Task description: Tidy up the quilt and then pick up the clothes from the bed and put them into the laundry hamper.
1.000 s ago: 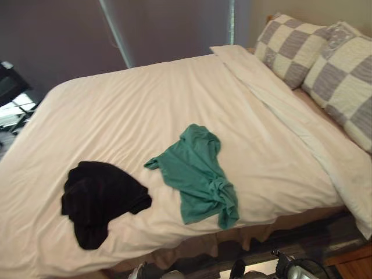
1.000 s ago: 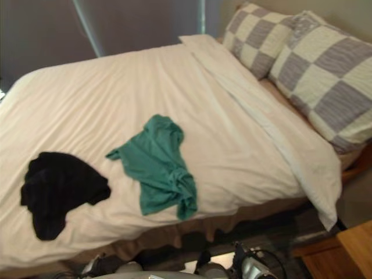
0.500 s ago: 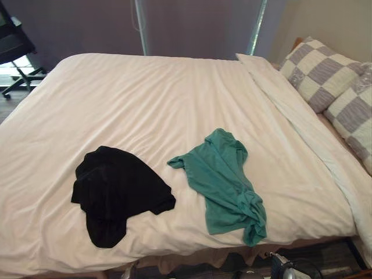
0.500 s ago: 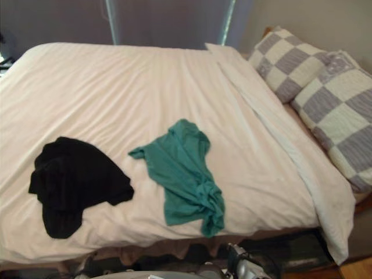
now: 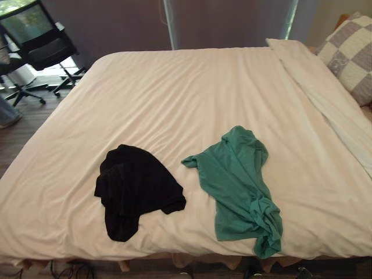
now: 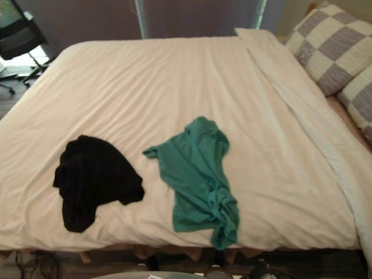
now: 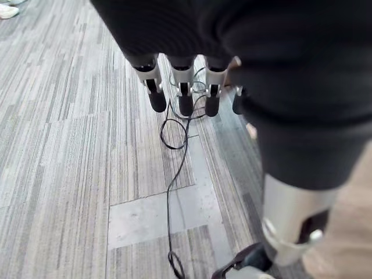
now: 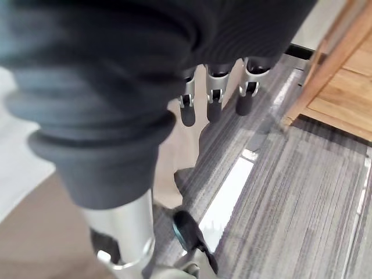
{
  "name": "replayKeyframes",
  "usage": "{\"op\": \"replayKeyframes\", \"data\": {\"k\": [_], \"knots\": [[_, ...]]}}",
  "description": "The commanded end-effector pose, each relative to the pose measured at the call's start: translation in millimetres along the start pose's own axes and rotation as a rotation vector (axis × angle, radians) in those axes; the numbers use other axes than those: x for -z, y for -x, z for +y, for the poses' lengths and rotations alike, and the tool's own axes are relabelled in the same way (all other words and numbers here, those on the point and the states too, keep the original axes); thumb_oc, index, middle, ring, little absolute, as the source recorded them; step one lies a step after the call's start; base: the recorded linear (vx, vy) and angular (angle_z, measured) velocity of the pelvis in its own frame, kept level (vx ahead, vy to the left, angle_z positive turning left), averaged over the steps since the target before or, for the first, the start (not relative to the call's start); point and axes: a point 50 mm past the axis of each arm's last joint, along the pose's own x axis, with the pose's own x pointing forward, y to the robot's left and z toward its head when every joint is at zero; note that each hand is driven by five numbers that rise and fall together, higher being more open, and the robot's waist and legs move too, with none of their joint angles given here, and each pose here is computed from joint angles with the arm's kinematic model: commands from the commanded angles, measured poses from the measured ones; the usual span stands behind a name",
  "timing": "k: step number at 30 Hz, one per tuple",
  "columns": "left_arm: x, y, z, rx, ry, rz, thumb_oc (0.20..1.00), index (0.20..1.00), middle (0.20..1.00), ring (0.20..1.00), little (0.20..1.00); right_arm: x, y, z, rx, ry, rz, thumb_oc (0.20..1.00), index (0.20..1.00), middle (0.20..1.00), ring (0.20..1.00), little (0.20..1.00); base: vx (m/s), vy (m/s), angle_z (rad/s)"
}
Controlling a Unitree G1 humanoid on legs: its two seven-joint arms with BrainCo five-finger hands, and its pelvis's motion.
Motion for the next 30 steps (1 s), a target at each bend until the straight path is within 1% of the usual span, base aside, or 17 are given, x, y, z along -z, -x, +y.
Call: {"op": "replayKeyframes", "data": {"k": [1, 2, 3, 4, 5, 6, 8, 12, 13, 15, 17, 18, 19, 20, 24, 28, 30], "knots": [[-2, -3, 15, -0.048, -0.045, -0.031, 1.000, 1.000, 1.000, 1.000, 1.000, 1, -4, -31, 0.131, -0.156, 0.034, 1.000, 1.000, 1.000, 1.000, 1.000, -0.03, 0.050, -0.09], [-7, -2, 15, -0.047, -0.097, -0.085, 1.000, 1.000, 1.000, 1.000, 1.000, 10, -4, -44, 0.187, -0.193, 0.047, 1.000, 1.000, 1.000, 1.000, 1.000, -0.04, 0.042, -0.04], [-14, -1, 16, -0.053, -0.089, -0.139, 1.000, 1.000, 1.000, 1.000, 1.000, 18, -3, -57, 0.240, -0.221, 0.060, 1.000, 1.000, 1.000, 1.000, 1.000, -0.03, 0.028, -0.04], [-13, 0, 15, -0.052, -0.091, -0.138, 1.000, 1.000, 1.000, 1.000, 1.000, 19, -3, -57, 0.240, -0.221, 0.062, 1.000, 1.000, 1.000, 1.000, 1.000, -0.03, 0.010, 0.01], [-16, 1, 16, -0.054, -0.093, -0.182, 1.000, 1.000, 1.000, 1.000, 1.000, 29, -2, -67, 0.285, -0.244, 0.090, 1.000, 1.000, 1.000, 1.000, 1.000, -0.04, 0.004, 0.01], [-25, 8, 15, -0.048, -0.115, -0.292, 1.000, 1.000, 1.000, 1.000, 1.000, 49, 2, -88, 0.372, -0.289, 0.146, 1.000, 1.000, 1.000, 1.000, 1.000, -0.05, -0.003, 0.02], [-33, 14, 23, -0.077, -0.065, -0.367, 1.000, 1.000, 1.000, 1.000, 1.000, 63, 6, -110, 0.451, -0.343, 0.195, 1.000, 1.000, 1.000, 1.000, 1.000, -0.04, -0.022, 0.04], [-40, 18, 29, -0.106, 0.028, -0.396, 1.000, 1.000, 1.000, 1.000, 1.000, 64, 9, -131, 0.521, -0.377, 0.216, 1.000, 1.000, 1.000, 1.000, 1.000, -0.04, -0.045, 0.06], [-42, 16, 27, -0.091, 0.059, -0.383, 1.000, 1.000, 1.000, 1.000, 1.000, 57, 6, -129, 0.491, -0.317, 0.205, 1.000, 1.000, 1.000, 1.000, 1.000, -0.05, -0.051, 0.01], [-39, 13, 23, -0.084, 0.046, -0.342, 1.000, 1.000, 1.000, 1.000, 1.000, 50, 3, -120, 0.444, -0.265, 0.196, 1.000, 1.000, 1.000, 1.000, 1.000, -0.03, -0.045, -0.01], [-36, 9, 18, -0.075, 0.036, -0.299, 1.000, 1.000, 1.000, 1.000, 1.000, 42, 0, -107, 0.395, -0.225, 0.187, 1.000, 1.000, 1.000, 1.000, 1.000, -0.01, -0.021, 0.00], [-37, 9, 18, -0.076, 0.037, -0.300, 1.000, 1.000, 1.000, 1.000, 1.000, 42, 0, -107, 0.395, -0.225, 0.186, 1.000, 1.000, 1.000, 1.000, 1.000, 0.00, 0.000, 0.00], [-31, 8, 14, -0.067, 0.023, -0.265, 1.000, 1.000, 1.000, 1.000, 1.000, 38, -1, -98, 0.363, -0.202, 0.183, 1.000, 1.000, 1.000, 1.000, 1.000, -0.01, -0.039, 0.00], [-21, 5, 8, -0.055, 0.001, -0.197, 1.000, 1.000, 1.000, 1.000, 1.000, 31, -3, -79, 0.311, -0.177, 0.171, 1.000, 1.000, 1.000, 1.000, 1.000, 0.00, -0.044, 0.01], [4, 4, -5, -0.027, -0.034, -0.050, 1.000, 1.000, 1.000, 1.000, 1.000, 17, -4, -43, 0.199, -0.131, 0.138, 1.000, 1.000, 1.000, 1.000, 1.000, 0.00, -0.010, 0.00], [15, 3, -5, -0.021, -0.075, 0.009, 1.000, 1.000, 1.000, 1.000, 1.000, 3, -3, -20, 0.124, -0.070, 0.080, 1.000, 1.000, 1.000, 1.000, 1.000, 0.00, 0.000, 0.00], [12, 2, -2, -0.029, -0.080, -0.001, 1.000, 1.000, 1.000, 1.000, 1.000, -4, -3, -16, 0.106, -0.058, 0.048, 1.000, 1.000, 1.000, 1.000, 1.000, 0.00, 0.000, 0.00]]}}
